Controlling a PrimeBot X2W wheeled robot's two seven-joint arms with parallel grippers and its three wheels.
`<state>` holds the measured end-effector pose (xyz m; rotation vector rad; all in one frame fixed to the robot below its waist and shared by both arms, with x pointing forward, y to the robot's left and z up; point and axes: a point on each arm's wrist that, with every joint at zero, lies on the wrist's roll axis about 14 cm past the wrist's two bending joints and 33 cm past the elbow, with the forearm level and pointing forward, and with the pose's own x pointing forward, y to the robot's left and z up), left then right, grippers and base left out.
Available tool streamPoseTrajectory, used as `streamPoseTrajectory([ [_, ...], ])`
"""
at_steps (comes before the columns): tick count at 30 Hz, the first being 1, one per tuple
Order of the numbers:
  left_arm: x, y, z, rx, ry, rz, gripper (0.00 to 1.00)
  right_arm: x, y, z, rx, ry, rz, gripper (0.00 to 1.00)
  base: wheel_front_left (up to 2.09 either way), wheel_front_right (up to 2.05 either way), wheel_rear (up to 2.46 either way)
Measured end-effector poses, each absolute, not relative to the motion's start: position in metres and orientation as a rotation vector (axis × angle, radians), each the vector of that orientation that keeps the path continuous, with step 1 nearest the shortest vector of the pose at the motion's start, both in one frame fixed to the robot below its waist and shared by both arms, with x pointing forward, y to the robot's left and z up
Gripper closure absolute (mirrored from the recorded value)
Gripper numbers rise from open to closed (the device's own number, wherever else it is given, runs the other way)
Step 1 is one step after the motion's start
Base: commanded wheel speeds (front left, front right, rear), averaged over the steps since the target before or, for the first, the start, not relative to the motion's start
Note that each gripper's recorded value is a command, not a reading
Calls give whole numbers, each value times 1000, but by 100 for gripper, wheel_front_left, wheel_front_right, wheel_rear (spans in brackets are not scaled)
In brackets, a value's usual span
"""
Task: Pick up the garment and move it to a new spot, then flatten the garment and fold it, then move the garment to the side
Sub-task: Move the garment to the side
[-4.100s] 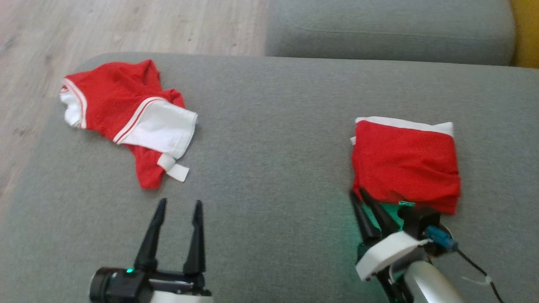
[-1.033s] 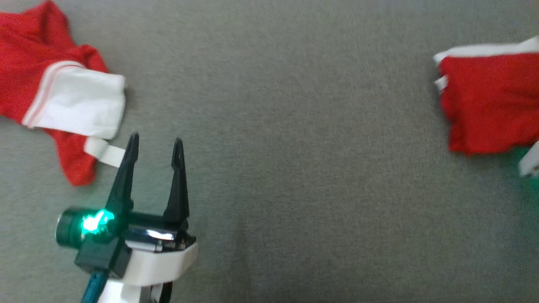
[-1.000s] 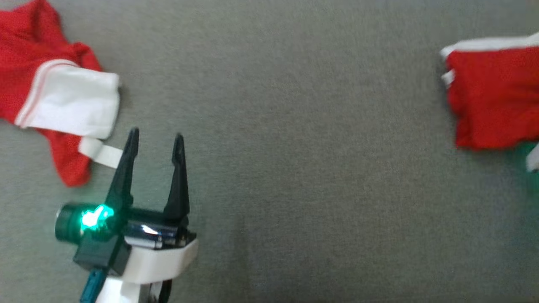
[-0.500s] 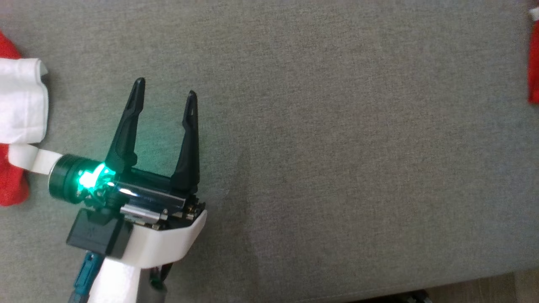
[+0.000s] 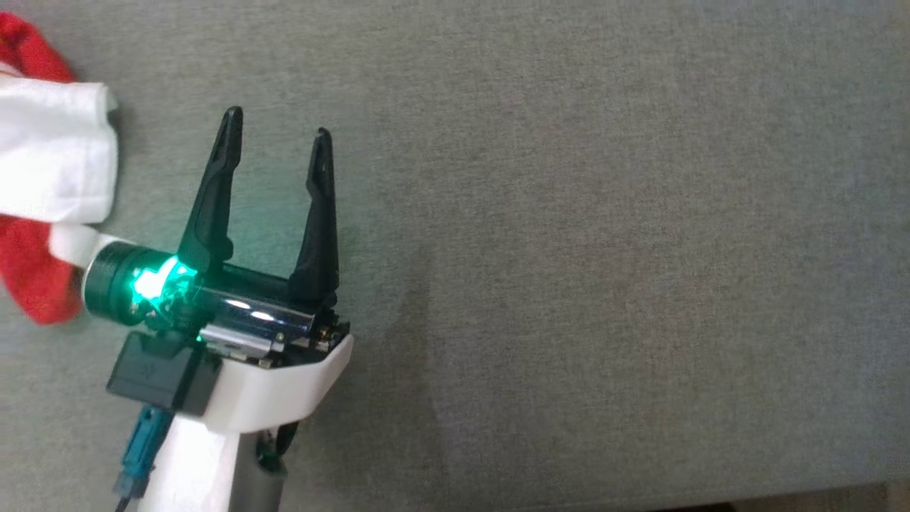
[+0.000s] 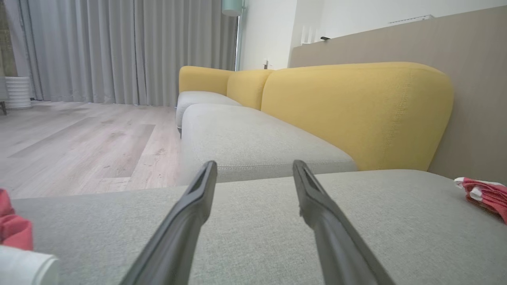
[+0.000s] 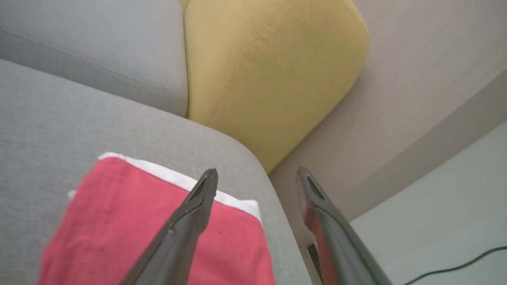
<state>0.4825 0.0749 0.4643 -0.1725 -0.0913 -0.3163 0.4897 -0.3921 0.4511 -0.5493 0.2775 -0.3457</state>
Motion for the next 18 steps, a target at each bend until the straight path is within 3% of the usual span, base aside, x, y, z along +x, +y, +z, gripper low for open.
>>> streamPoseTrajectory([
  [7,474,101,480,-166,-101,-200,0,502,-297,429,-353,204,-129,0,0,0,0],
  [18,419,149,486,-120,-41,-20,0,459,-145,423,41,136,188,0,0,0,0],
])
